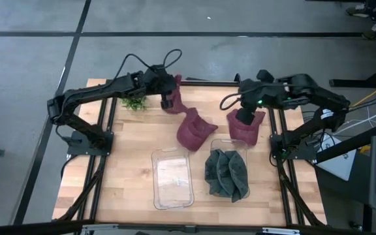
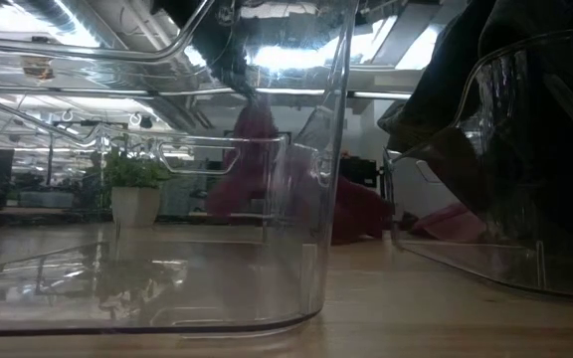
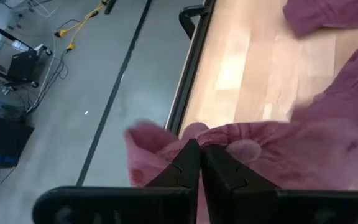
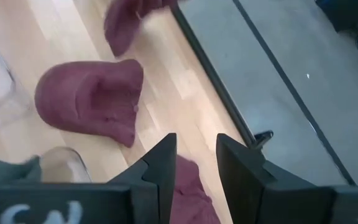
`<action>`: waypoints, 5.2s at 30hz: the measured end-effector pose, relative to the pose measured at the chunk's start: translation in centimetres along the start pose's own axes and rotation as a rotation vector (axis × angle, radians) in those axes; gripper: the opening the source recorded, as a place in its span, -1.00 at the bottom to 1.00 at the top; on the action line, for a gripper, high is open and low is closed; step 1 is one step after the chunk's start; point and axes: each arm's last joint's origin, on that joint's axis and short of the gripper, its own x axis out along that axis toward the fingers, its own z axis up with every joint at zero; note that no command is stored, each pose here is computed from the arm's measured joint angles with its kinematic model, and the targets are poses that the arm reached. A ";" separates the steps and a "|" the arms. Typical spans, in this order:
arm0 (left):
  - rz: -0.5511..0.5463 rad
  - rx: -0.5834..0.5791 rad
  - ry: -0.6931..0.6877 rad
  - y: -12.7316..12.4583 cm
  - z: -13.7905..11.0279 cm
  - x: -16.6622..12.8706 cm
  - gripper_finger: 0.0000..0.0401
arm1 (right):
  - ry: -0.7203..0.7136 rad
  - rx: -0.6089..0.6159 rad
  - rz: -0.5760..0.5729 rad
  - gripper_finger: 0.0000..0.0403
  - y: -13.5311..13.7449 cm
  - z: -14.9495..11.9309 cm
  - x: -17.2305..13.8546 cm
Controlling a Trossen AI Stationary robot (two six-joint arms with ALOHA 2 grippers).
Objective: Pick & Place hat
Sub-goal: Put the top pink cap into the left transparent bin
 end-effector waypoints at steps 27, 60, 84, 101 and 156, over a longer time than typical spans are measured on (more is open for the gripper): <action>-0.359 -0.489 -0.159 2.6 4.6 -7.1 -0.98 | 0.058 -0.049 0.146 -0.44 3.9 -0.7 5.7; -0.593 -0.601 -0.168 2.2 4.9 -7.5 -0.97 | -0.384 -0.085 0.371 -0.41 6.6 4.7 6.6; -0.602 -0.588 -0.172 2.1 5.0 -7.6 -0.97 | -0.250 -0.091 0.278 0.10 6.1 3.3 6.9; -0.647 -0.549 -0.266 0.9 6.3 -8.7 -0.97 | -0.231 -0.124 0.300 -0.32 6.6 3.3 7.5; 0.088 0.660 -0.281 -3.4 7.1 -12.6 -0.80 | -0.320 -0.281 0.556 -1.00 4.9 4.6 2.8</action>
